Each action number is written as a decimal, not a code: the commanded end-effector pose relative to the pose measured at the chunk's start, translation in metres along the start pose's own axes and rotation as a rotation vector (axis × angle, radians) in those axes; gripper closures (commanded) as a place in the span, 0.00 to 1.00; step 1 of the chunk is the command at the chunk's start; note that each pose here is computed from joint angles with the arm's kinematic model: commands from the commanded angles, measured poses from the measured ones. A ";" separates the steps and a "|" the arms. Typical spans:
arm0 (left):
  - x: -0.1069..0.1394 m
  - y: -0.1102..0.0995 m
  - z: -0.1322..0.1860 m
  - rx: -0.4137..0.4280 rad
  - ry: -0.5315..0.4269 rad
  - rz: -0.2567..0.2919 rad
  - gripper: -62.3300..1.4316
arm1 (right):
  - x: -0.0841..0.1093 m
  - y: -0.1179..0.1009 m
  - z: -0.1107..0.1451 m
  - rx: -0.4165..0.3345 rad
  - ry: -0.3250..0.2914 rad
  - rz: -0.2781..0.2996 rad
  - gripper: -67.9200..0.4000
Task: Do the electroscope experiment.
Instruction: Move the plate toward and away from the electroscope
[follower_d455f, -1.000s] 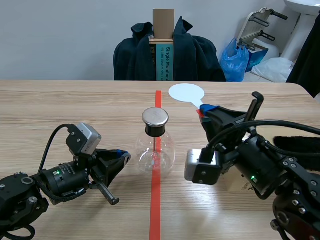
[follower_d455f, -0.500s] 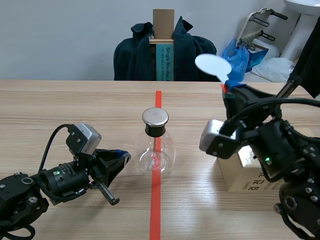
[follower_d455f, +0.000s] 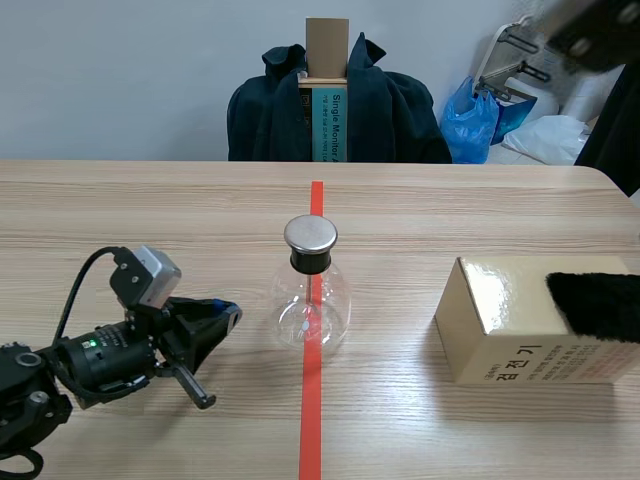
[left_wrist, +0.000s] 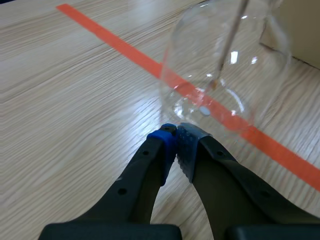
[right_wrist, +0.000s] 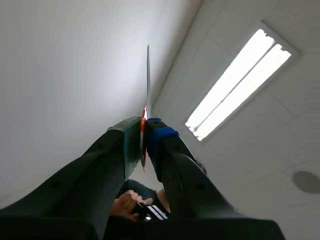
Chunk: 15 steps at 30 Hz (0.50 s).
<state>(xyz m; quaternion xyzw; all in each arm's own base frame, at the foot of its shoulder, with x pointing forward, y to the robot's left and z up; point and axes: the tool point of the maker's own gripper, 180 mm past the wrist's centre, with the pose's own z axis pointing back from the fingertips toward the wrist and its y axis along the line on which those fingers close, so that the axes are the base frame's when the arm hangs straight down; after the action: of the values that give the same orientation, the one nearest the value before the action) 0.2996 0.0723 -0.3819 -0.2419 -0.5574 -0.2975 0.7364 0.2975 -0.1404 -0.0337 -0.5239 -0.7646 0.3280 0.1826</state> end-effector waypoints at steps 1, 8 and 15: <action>0.016 0.009 0.006 0.004 -0.043 -0.012 0.92 | -0.006 -0.027 -0.008 -0.099 -0.009 0.044 0.98; 0.040 0.004 0.039 -0.032 -0.094 -0.056 0.92 | -0.028 -0.072 -0.014 -0.190 0.017 0.101 0.98; 0.076 -0.028 0.070 -0.115 -0.156 -0.089 0.79 | -0.050 -0.062 0.011 -0.071 0.096 0.096 0.98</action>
<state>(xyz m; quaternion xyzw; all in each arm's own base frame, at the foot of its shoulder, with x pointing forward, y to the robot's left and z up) 0.2484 0.0889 -0.2975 -0.2759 -0.5957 -0.3465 0.6701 0.2710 -0.2041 0.0037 -0.5816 -0.7391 0.2823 0.1893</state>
